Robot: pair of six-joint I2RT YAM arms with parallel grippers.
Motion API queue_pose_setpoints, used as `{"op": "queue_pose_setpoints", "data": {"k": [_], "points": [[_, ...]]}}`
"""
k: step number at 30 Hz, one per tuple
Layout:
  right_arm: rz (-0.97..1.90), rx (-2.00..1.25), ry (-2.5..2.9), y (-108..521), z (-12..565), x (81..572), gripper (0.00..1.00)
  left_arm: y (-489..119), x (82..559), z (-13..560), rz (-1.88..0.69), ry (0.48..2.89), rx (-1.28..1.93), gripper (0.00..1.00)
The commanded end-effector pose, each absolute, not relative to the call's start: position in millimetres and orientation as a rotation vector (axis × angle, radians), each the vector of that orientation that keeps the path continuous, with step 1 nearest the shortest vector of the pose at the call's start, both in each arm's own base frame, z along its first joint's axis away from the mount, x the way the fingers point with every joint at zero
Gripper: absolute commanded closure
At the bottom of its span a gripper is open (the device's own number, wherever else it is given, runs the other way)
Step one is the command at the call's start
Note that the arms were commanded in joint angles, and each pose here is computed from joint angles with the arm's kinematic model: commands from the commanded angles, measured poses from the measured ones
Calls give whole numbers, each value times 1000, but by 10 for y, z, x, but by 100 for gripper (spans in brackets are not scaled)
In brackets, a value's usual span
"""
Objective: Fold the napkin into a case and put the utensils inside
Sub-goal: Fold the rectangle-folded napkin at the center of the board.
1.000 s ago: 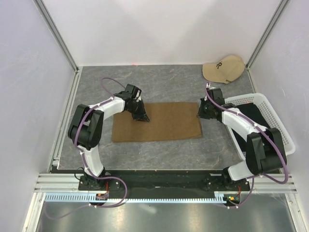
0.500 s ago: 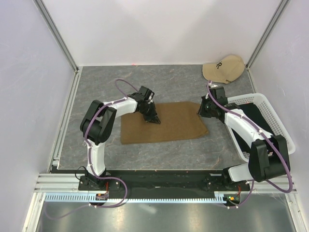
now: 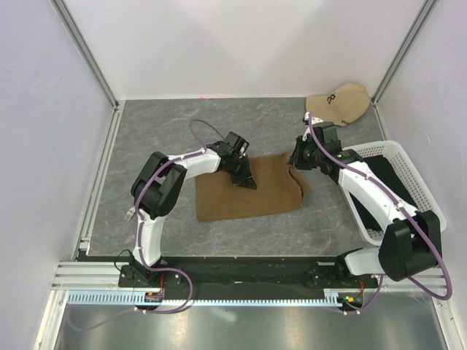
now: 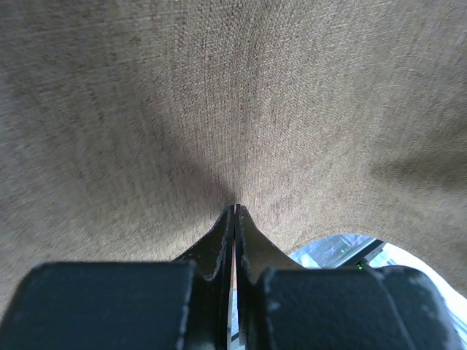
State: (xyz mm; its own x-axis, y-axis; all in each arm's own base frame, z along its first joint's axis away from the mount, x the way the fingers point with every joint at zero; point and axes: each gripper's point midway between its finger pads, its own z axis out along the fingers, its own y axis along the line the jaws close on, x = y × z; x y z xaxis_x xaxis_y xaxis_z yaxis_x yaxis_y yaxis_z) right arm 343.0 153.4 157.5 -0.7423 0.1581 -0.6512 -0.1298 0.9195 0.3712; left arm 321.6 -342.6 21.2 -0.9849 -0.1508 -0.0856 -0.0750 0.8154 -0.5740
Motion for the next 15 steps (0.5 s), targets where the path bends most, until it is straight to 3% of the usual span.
{"op": "queue_pose_setpoints", "data": {"k": [1, 7, 15], "points": [[549, -43, 2316, 1786, 1753, 3503, 100, -3237, 3341, 659, -936, 2758, -239, 95], [554, -105, 2313, 2063, 1806, 3486, 100, -2648, 3454, 400, -802, 2775, -365, 95], [674, -152, 2327, 2671, 1792, 3405, 100, -2605, 3336, -19, -772, 2849, -414, 96]]}}
